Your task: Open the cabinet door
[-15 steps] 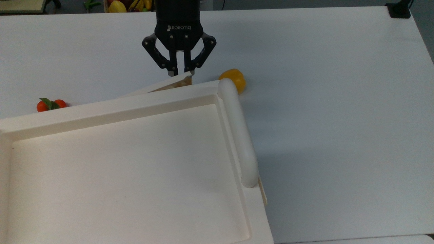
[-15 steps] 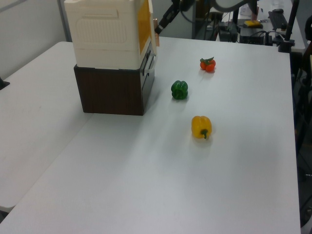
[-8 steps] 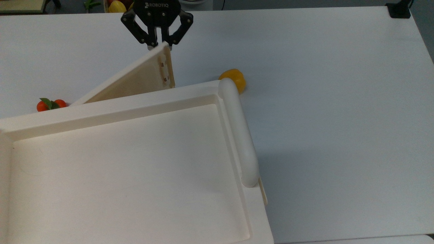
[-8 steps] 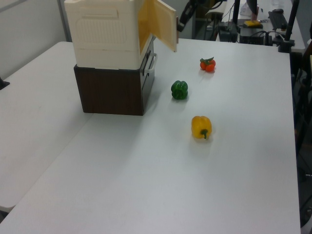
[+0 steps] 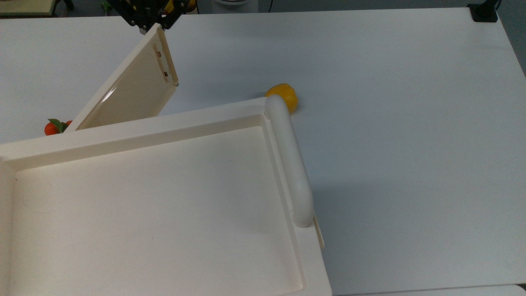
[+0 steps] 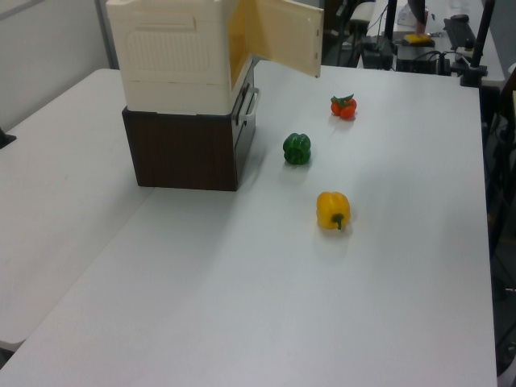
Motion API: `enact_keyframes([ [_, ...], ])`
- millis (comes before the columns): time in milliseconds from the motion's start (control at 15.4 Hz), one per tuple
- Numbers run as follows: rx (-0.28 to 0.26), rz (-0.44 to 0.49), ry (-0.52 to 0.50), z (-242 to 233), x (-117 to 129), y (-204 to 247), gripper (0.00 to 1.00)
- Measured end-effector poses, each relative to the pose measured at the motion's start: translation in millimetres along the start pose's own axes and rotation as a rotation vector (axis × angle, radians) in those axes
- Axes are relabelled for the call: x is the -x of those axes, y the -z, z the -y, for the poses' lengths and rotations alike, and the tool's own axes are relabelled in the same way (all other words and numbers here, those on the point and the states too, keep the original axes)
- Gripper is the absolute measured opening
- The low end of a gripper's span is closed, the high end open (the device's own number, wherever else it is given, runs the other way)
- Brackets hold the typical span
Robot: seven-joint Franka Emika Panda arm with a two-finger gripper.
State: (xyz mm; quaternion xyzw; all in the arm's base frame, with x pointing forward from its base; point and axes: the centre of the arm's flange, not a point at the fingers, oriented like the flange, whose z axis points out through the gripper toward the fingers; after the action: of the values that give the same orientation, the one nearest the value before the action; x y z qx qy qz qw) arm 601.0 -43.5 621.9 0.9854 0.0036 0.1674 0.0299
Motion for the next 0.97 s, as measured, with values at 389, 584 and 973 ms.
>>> enact_keyframes([
  [389,0.025,0.027,-0.027,-73,16,2,0.13],
  [584,0.038,0.06,-0.043,-107,28,3,0.29],
  [973,0.009,0.179,-0.088,-130,66,40,0.86],
])
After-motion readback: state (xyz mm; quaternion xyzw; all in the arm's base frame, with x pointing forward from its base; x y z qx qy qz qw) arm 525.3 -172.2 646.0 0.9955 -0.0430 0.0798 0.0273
